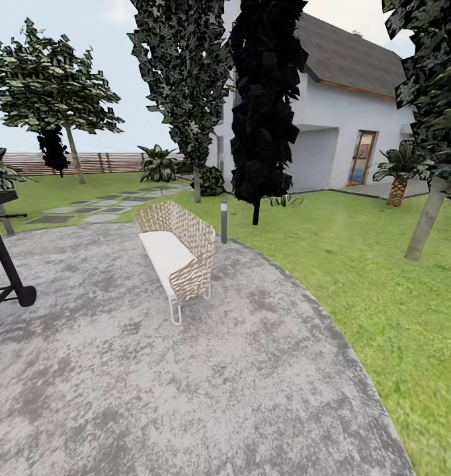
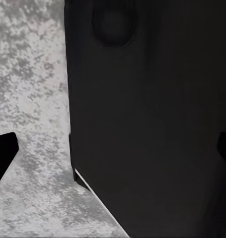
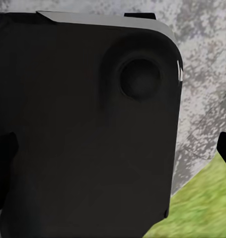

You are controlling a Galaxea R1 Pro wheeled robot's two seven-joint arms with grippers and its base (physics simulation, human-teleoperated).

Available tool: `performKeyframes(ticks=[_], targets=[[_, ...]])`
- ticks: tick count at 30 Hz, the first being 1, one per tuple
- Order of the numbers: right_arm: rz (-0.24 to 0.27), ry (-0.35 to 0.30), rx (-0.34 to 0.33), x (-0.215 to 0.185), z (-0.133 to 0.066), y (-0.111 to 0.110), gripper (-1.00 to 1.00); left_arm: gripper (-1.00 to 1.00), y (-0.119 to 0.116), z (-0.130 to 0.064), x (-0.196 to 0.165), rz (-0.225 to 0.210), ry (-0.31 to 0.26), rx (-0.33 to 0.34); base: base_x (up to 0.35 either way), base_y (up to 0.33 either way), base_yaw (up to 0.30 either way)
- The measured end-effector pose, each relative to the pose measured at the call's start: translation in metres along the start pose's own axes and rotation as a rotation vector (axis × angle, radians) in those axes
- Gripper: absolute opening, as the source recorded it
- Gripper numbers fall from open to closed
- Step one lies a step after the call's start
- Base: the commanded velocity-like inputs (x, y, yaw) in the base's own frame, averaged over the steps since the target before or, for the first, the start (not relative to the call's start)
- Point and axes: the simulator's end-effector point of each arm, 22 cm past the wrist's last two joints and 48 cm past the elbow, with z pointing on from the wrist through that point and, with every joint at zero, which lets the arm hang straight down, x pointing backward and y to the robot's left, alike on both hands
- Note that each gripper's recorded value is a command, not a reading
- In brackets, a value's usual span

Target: In the garden, pick up the pesticide atomizer on the floor and spray pesticide onto both trees until each tree trunk is fully covered.

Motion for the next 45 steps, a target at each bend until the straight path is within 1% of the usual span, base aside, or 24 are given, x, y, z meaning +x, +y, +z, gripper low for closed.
performKeyframes(ticks=[7,18,19,22,23,24,25,26,28,29,30,32,33,36,38,41,43,45], targets=[[-0.005,-0.013,-0.002,-0.006,0.000,0.001,1.00,1.00,0.007,-0.001,-0.021,0.009,-0.045,-0.007,0.000,0.000,0.015],[-0.010,-0.067,-0.001,-0.033,-0.001,0.001,1.00,1.00,0.011,-0.003,-0.048,0.025,-0.100,-0.012,-0.001,0.001,0.223],[-0.010,-0.092,-0.001,-0.045,-0.002,0.001,1.00,1.00,0.011,-0.003,-0.053,0.025,-0.110,-0.015,-0.109,0.115,0.253],[-0.010,-0.126,0.000,-0.061,-0.004,0.001,1.00,1.00,0.012,-0.007,-0.076,0.025,-0.157,-0.020,-0.124,0.217,0.254],[-0.010,-0.152,0.000,-0.074,-0.006,0.001,1.00,1.00,0.016,-0.009,-0.091,0.025,-0.187,-0.026,-0.046,0.300,0.255],[-0.009,-0.176,0.000,-0.085,-0.008,0.001,1.00,1.00,0.027,-0.014,-0.110,0.023,-0.225,-0.039,-0.032,0.308,0.255],[-0.009,-0.184,0.000,-0.089,-0.009,0.001,1.00,1.00,0.031,-0.016,-0.119,0.021,-0.241,-0.045,0.019,0.323,0.255],[-0.008,-0.208,0.000,-0.101,-0.011,0.001,1.00,1.00,0.042,-0.023,-0.144,0.018,-0.287,-0.059,0.043,0.328,0.255],[-0.008,-0.244,0.000,-0.117,-0.015,0.001,1.00,1.00,0.053,-0.034,-0.182,0.014,-0.356,-0.075,0.074,0.333,0.254],[-0.008,-0.254,0.000,-0.122,-0.016,0.001,1.00,1.00,0.055,-0.038,-0.191,0.013,-0.372,-0.077,0.106,0.335,0.253],[-0.008,-0.273,0.001,-0.131,-0.018,0.001,1.00,1.00,0.057,-0.043,-0.208,0.012,-0.400,-0.081,0.140,0.330,0.251],[-0.007,-0.339,0.002,-0.161,-0.028,0.000,1.00,1.00,0.058,-0.060,-0.254,0.009,-0.476,-0.082,0.164,0.320,0.248],[-0.007,-0.356,0.002,-0.169,-0.031,0.000,1.00,1.00,0.058,-0.064,-0.263,0.008,-0.490,-0.082,0.182,0.311,0.245],[-0.004,-0.462,0.002,-0.216,-0.051,0.000,1.00,1.00,0.053,-0.084,-0.312,0.004,-0.565,-0.075,0.204,0.298,0.240],[-0.003,-0.531,0.002,-0.244,-0.067,0.001,1.00,1.00,0.050,-0.095,-0.336,0.002,-0.598,-0.072,0.224,0.285,0.237],[-0.001,-0.636,0.001,-0.284,-0.093,0.000,1.00,1.00,0.049,-0.101,-0.350,-0.001,-0.618,-0.070,0.231,0.279,0.236],[0.000,-0.666,0.003,-0.293,-0.100,-0.001,1.00,1.00,0.051,-0.101,-0.350,-0.004,-0.616,-0.071,0.233,0.277,0.235],[-0.002,-0.684,0.006,-0.296,-0.102,-0.003,1.00,1.00,0.053,-0.098,-0.347,-0.004,-0.607,-0.072,0.234,0.276,0.235]])
